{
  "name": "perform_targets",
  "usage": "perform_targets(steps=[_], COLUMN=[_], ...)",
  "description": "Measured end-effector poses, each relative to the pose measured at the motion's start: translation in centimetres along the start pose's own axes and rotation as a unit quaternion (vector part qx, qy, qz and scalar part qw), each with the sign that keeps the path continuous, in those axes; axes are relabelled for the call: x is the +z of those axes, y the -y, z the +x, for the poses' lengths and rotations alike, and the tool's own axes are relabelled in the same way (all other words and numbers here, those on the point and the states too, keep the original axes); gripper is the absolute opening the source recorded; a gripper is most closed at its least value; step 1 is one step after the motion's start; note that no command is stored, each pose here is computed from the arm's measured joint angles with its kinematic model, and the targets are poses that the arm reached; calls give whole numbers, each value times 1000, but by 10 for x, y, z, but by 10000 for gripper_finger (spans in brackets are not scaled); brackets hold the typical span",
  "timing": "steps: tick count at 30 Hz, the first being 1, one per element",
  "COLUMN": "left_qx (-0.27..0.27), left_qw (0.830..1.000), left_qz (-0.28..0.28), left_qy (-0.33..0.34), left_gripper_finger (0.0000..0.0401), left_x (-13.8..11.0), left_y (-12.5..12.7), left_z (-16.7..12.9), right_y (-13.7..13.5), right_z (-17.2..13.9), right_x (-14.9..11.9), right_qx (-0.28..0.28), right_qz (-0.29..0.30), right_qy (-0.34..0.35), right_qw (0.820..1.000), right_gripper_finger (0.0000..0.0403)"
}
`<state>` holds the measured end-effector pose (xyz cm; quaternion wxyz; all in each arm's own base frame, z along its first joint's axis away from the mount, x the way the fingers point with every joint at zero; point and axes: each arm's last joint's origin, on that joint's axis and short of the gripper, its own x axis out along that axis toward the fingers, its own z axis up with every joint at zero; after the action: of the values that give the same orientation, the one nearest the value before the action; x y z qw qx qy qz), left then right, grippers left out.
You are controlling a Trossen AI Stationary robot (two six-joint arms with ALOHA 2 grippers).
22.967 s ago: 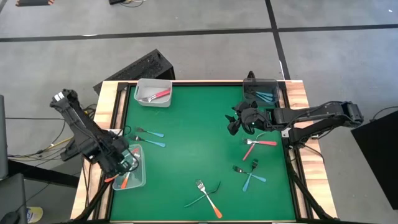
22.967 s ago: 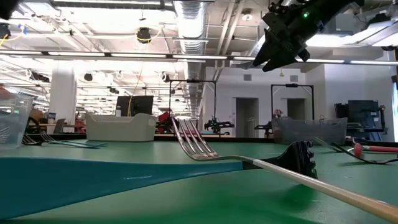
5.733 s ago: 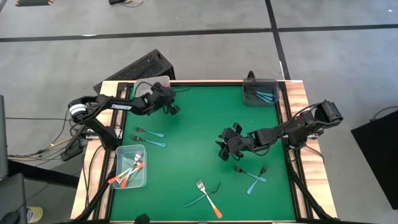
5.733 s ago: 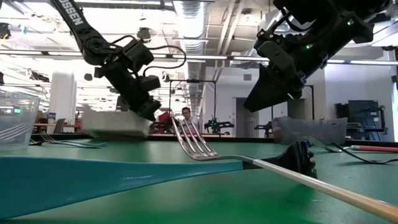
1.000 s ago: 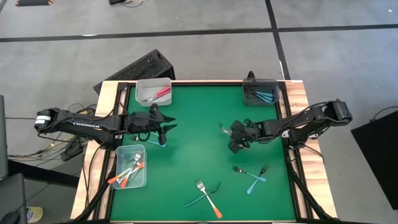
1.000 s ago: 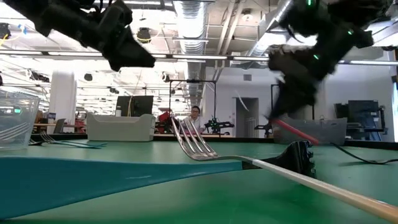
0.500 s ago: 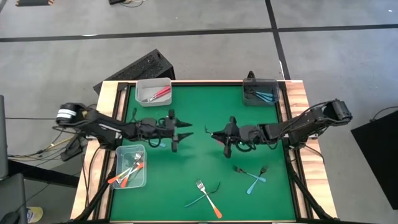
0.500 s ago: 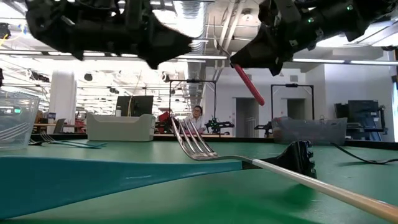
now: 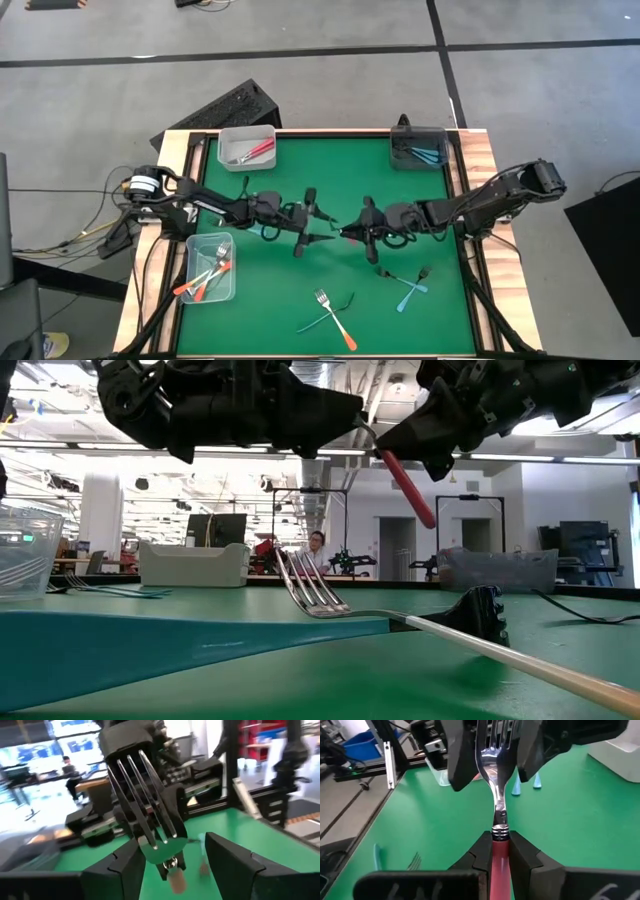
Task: Sort silverware by color (type)
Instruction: Put the pink fork into the white bin
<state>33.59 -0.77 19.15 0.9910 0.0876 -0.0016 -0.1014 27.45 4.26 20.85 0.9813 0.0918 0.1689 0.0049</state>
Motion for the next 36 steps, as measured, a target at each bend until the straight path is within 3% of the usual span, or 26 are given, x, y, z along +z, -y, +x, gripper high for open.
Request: perform_targets(steps=[7, 15, 25, 30, 36], left_qx=[-20, -21, -33, -31, 75], left_qw=[1000, 999, 999, 999, 993], left_qz=[0, -23, -32, -36, -67], left_qy=[-2, -30, -18, -22, -62], left_gripper_finger=[141, 10, 0, 0, 0], left_x=[1, -6, -4, -5, -11], left_y=[-1, -8, -11, -11, -17], left_z=[-1, -3, -4, -4, -5], right_y=[-1, -1, -1, 1, 9], right_z=[0, 0, 0, 0, 0], right_x=[1, 1, 1, 1, -2], right_qx=[10, 18, 17, -5, -54], right_qz=[4, 38, 49, 50, 76], right_qy=[0, 0, -3, 4, -5], right_qw=[1000, 999, 999, 999, 996], right_gripper_finger=[56, 70, 134, 97, 67])
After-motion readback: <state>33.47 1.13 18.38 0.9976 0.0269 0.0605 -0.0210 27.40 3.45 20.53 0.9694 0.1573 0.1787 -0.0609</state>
